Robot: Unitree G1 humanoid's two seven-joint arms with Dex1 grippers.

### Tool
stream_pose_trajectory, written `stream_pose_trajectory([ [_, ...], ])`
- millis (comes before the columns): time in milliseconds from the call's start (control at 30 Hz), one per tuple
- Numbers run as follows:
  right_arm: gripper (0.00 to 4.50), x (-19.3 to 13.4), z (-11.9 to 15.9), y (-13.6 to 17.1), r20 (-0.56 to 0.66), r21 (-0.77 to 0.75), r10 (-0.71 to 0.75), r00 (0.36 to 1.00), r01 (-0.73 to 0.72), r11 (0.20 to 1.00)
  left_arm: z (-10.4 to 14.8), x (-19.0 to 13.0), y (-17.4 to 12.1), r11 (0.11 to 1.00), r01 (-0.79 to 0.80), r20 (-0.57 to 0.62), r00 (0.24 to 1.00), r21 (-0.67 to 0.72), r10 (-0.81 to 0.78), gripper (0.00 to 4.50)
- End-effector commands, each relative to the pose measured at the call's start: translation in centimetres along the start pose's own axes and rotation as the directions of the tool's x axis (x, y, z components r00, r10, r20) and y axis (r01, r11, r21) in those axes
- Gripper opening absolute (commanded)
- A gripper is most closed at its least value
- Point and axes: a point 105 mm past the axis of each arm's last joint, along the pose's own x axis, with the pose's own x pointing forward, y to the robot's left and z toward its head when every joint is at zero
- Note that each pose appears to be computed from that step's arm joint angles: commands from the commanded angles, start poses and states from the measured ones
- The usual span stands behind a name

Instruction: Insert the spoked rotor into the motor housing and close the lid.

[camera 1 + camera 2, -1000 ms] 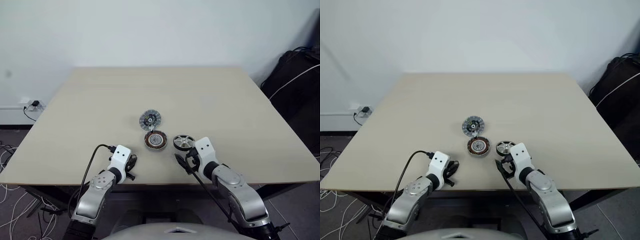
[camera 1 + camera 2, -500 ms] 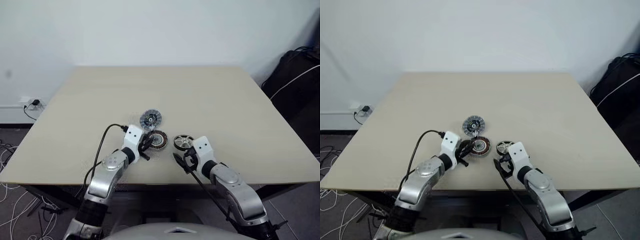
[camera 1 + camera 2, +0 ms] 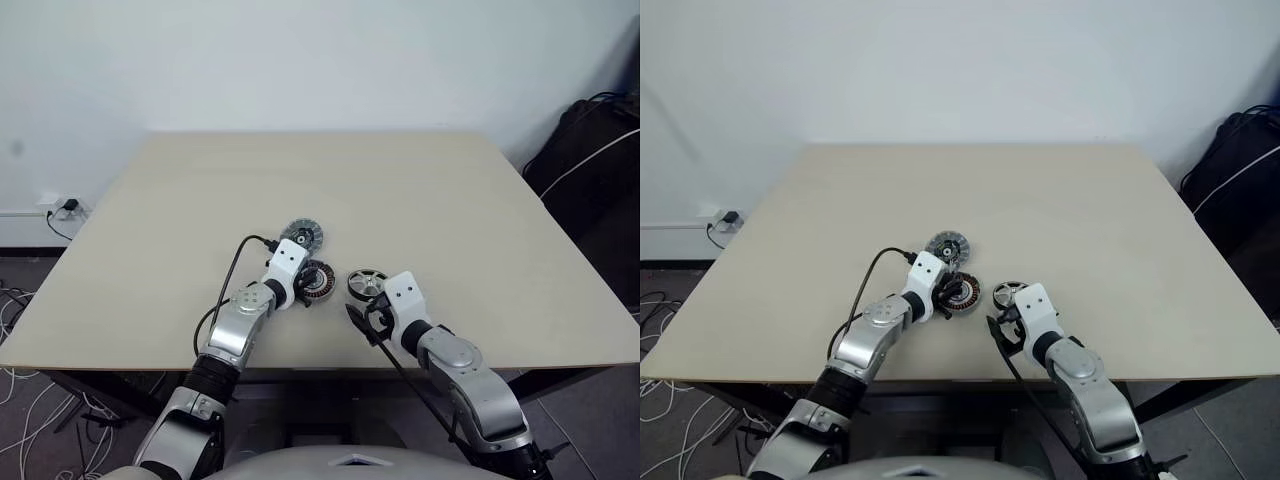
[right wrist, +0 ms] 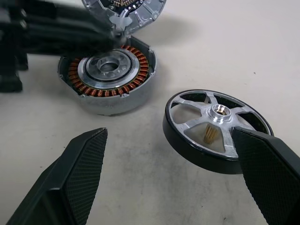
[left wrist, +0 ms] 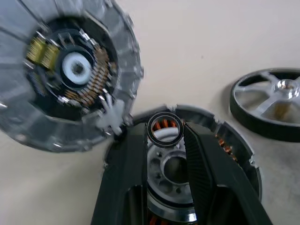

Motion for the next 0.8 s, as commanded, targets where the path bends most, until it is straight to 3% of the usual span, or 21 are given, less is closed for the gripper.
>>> stream_pose_trajectory([
  [33, 4.50, -0.2, 1.6, -0.1, 0.063, -0.018, -0.008, 0.998, 0.009, 1.000, 1.2, 0.6, -0.5, 0.999, 0.029, 0.042, 0.999, 0.015, -0.030, 0.76],
  [200, 4.50, -0.2, 1.7, -0.1, 0.071, -0.013, -0.009, 0.997, 0.009, 1.000, 0.5, 0.8, -0.8, 0.999, 0.045, 0.025, 0.999, 0.007, -0.045, 0.76],
  [400, 4.50, -0.2, 1.8, -0.1, 0.071, -0.015, -0.003, 0.997, 0.004, 1.000, 2.2, 0.4, -0.5, 1.000, 0.029, 0.113, 0.993, -0.011, -0.028, 2.75],
  [533, 4.50, -0.1, 1.9, 0.0, 0.073, -0.016, 0.003, 0.997, -0.002, 1.000, 4.1, -0.5, -0.8, 0.999, 0.038, 0.199, 0.979, -0.020, -0.034, 2.75],
  [633, 4.50, -0.1, 2.0, 0.2, 0.076, -0.016, 0.015, 0.997, -0.014, 1.000, 4.6, -1.2, -0.8, 0.999, 0.038, 0.224, 0.974, -0.024, -0.031, 2.09],
  [733, 4.50, 0.1, 2.2, 0.4, 0.079, -0.015, 0.027, 0.997, -0.026, 1.000, 4.7, -2.1, -0.7, 1.000, 0.018, 0.237, 0.971, -0.014, -0.014, 1.08],
  [800, 4.11, 0.3, 2.3, 0.5, 0.077, -0.014, 0.032, 0.997, -0.031, 0.999, 4.4, -2.8, -0.5, 1.000, 0.007, 0.237, 0.971, -0.013, -0.003, 0.46],
])
